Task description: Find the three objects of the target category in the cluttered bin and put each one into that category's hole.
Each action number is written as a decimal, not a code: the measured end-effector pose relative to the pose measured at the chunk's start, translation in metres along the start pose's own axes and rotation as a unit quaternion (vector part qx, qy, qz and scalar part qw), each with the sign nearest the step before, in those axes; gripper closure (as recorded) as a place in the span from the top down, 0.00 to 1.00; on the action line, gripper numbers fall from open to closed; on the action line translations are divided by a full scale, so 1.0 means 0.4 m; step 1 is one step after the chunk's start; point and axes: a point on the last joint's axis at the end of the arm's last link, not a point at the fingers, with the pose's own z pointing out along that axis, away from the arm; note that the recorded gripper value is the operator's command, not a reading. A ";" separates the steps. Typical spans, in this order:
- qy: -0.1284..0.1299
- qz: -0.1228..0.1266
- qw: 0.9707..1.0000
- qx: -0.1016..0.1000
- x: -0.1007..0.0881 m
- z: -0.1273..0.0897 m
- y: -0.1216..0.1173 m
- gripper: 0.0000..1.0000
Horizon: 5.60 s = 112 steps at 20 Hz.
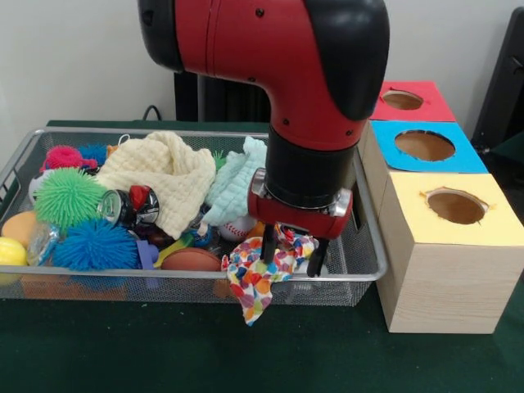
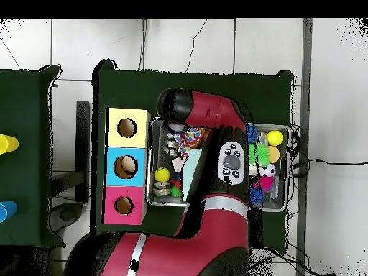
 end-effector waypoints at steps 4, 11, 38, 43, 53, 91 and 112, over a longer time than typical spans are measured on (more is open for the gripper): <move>0.002 -0.003 1.000 0.002 0.008 0.007 0.009 1.00; 0.001 -0.010 1.000 0.008 0.018 0.003 0.025 1.00; 0.058 -0.004 0.998 0.000 0.066 -0.156 0.063 0.00; 0.098 0.005 0.995 -0.023 0.082 -0.317 0.086 0.00; 0.089 0.006 0.995 -0.042 0.106 -0.537 0.107 0.00; 0.043 -0.019 0.995 0.083 0.090 -0.141 -0.028 0.00; 0.002 -0.031 0.995 0.094 0.017 -0.046 -0.025 0.00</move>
